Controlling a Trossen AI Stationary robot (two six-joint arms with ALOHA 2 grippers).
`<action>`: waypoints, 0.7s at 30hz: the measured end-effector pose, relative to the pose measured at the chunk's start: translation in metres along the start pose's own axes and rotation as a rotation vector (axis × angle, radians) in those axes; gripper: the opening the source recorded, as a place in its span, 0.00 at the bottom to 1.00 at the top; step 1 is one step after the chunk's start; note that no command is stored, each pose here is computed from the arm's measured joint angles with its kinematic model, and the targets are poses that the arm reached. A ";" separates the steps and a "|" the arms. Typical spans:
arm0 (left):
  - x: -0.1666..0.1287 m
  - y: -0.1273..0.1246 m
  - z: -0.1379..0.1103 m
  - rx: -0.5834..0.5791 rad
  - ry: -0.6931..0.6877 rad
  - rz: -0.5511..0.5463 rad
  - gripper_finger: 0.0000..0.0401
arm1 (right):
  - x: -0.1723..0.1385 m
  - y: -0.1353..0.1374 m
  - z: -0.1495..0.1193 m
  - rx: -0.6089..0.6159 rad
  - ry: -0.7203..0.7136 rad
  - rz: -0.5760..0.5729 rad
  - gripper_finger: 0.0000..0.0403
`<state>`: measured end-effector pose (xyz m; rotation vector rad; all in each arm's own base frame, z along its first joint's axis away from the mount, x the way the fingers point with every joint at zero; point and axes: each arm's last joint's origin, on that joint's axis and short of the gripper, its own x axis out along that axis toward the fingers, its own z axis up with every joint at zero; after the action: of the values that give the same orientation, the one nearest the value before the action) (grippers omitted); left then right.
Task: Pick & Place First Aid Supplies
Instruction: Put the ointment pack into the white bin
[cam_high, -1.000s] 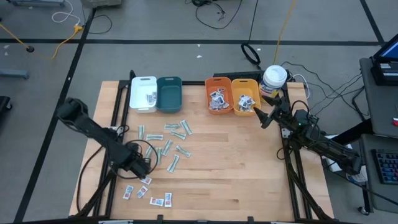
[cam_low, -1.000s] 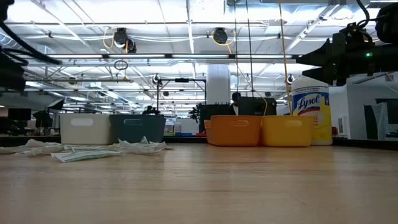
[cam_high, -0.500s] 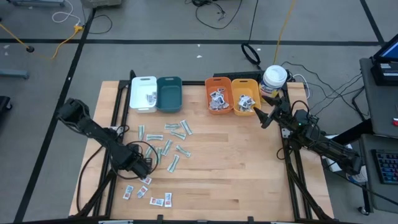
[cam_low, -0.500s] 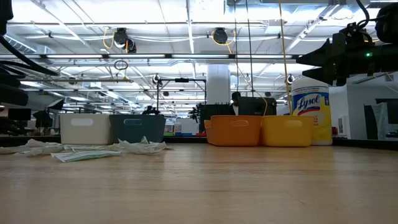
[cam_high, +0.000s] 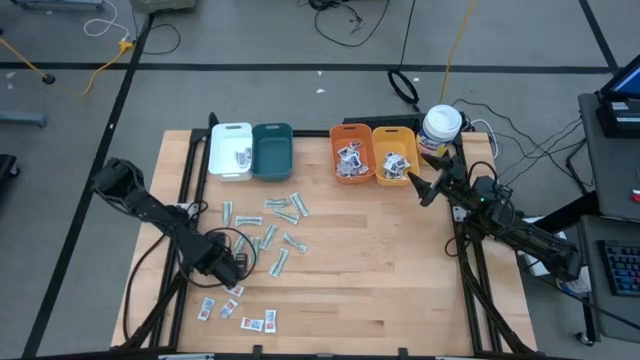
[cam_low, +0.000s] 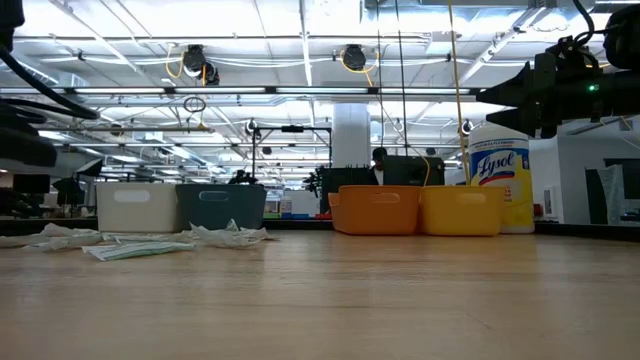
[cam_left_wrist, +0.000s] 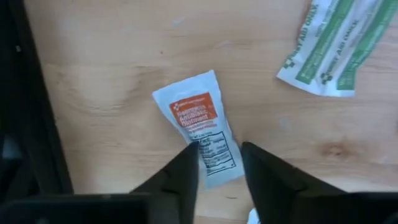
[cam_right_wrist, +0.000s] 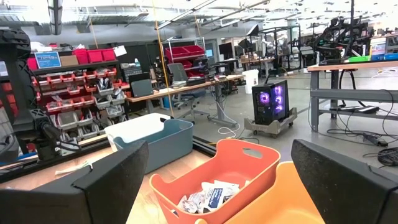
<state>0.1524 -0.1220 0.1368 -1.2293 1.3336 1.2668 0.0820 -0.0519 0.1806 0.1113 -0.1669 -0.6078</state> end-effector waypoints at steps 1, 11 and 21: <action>0.000 0.000 0.000 0.006 0.000 -0.005 0.28 | 0.000 0.000 0.000 0.000 0.000 0.000 0.97; 0.000 -0.002 -0.001 0.094 0.010 -0.017 0.02 | 0.000 0.000 0.000 0.000 0.000 0.000 0.97; -0.027 0.005 -0.001 0.138 0.040 -0.035 0.00 | 0.000 0.000 0.000 0.000 0.000 0.000 0.97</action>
<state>0.1507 -0.1214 0.1639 -1.1812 1.3982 1.1118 0.0820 -0.0519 0.1806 0.1113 -0.1667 -0.6078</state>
